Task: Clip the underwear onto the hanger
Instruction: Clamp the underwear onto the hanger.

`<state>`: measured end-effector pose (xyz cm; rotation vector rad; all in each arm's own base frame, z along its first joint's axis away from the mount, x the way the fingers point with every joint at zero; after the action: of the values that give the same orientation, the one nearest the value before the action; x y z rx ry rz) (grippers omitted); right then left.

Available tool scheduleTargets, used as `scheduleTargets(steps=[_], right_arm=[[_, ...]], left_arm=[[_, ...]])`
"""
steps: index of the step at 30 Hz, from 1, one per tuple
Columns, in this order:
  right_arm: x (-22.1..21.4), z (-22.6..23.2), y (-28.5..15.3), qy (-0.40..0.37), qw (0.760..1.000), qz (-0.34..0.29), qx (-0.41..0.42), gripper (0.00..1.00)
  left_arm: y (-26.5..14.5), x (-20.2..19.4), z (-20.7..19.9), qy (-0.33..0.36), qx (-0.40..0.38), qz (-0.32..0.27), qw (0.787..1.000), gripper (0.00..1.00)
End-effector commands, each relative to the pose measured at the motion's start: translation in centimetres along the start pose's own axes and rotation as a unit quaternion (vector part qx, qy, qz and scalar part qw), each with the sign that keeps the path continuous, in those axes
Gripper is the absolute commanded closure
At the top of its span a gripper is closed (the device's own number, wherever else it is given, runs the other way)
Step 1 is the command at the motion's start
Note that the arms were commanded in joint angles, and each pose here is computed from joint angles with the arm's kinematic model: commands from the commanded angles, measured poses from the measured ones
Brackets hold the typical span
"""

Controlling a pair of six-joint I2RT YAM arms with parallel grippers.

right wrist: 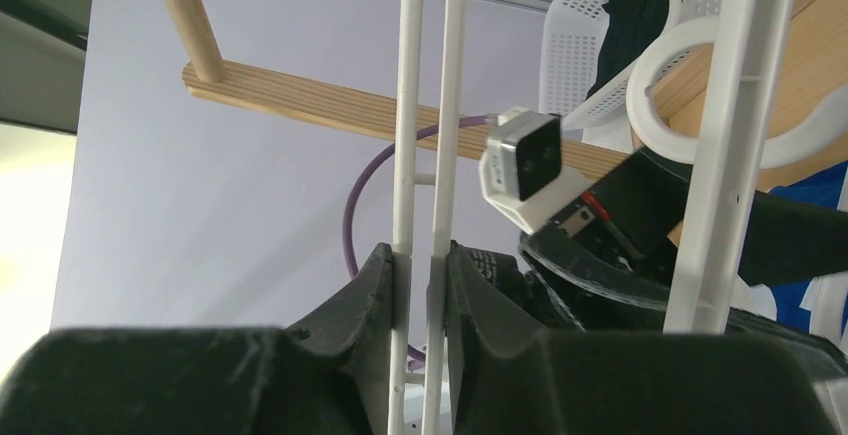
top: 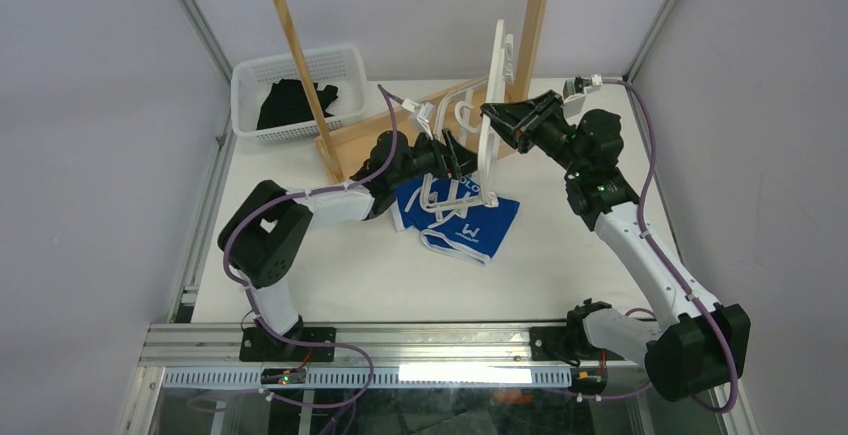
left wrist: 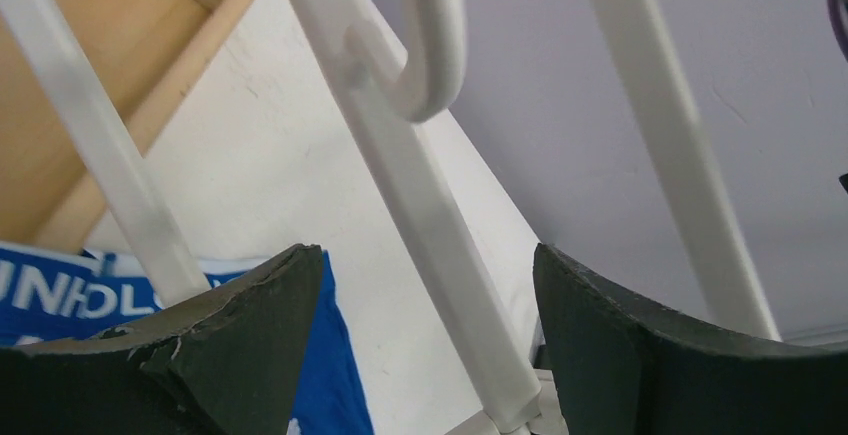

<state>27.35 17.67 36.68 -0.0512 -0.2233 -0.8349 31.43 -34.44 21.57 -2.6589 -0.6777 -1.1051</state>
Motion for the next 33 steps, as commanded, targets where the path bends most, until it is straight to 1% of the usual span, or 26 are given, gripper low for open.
scheduleTargets(steps=[1, 7, 10, 11, 13, 16, 18, 20, 23, 26, 28, 32, 33], right_arm=[[0.5, 5.4, -1.5, -0.061, 0.992, -0.018, 0.109, 1.0], [0.4, 5.2, -1.6, -0.059, 0.992, -0.017, 0.108, 1.0], [0.4, 5.3, -1.7, -0.06, 0.992, -0.018, 0.109, 1.0], [0.4, 5.3, -1.7, -0.061, 0.992, -0.019, 0.109, 1.0], [0.3, 5.2, -1.8, -0.061, 0.992, -0.019, 0.108, 1.0], [0.3, 4.9, -2.1, -0.062, 0.992, -0.025, 0.105, 1.0], [0.4, 4.6, -2.4, -0.068, 0.992, -0.035, 0.097, 1.0], [0.7, 4.5, -3.0, -0.085, 0.991, -0.049, 0.089, 1.0], [1.3, 4.0, -4.2, -0.119, 0.988, -0.084, 0.058, 1.0], [2.1, 3.2, -5.8, -0.161, 0.978, -0.131, 0.011, 0.97], [2.4, 2.4, -6.9, -0.187, 0.969, -0.159, -0.023, 0.92], [2.7, -0.4, -8.8, -0.236, 0.948, -0.188, -0.105, 0.73], [2.8, -1.2, -9.2, -0.245, 0.942, -0.192, -0.126, 0.7]], left_arm=[[1.4, -0.8, -1.6, -0.062, 0.001, 0.001, 0.998, 0.21], [3.5, -2.2, -1.8, -0.079, -0.004, 0.031, 0.996, 0.21], [4.5, -2.6, -1.2, -0.082, 0.001, 0.046, 0.996, 0.26], [4.8, -2.7, -1.0, -0.084, 0.0, 0.05, 0.995, 0.3], [5.4, -3.0, -0.8, -0.088, -0.007, 0.06, 0.994, 0.4], [5.9, -3.1, -1.0, -0.091, -0.022, 0.071, 0.993, 0.6], [5.9, -3.0, -0.8, -0.089, -0.021, 0.072, 0.993, 0.75], [5.4, -2.4, -0.7, -0.08, -0.012, 0.069, 0.994, 0.88], [4.4, -1.0, 0.0, -0.062, 0.022, 0.059, 0.996, 0.99], [3.2, 0.8, 0.8, -0.037, 0.062, 0.053, 0.996, 1.0], [2.5, 2.0, 1.2, -0.018, 0.085, 0.052, 0.995, 1.0], [1.6, 4.0, 2.3, 0.033, 0.144, 0.055, 0.987, 1.0], [1.5, 4.5, 2.4, 0.044, 0.157, 0.053, 0.985, 1.0]])
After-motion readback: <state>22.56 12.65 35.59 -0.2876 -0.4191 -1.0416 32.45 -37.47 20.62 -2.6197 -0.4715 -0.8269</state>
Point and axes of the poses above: each gripper's point midway between its finger pads, its own y axis out along the fingers, its own z axis along the line the jaws close on, x = y × z, the point moved 6 cm from there along -y, back along the fingers
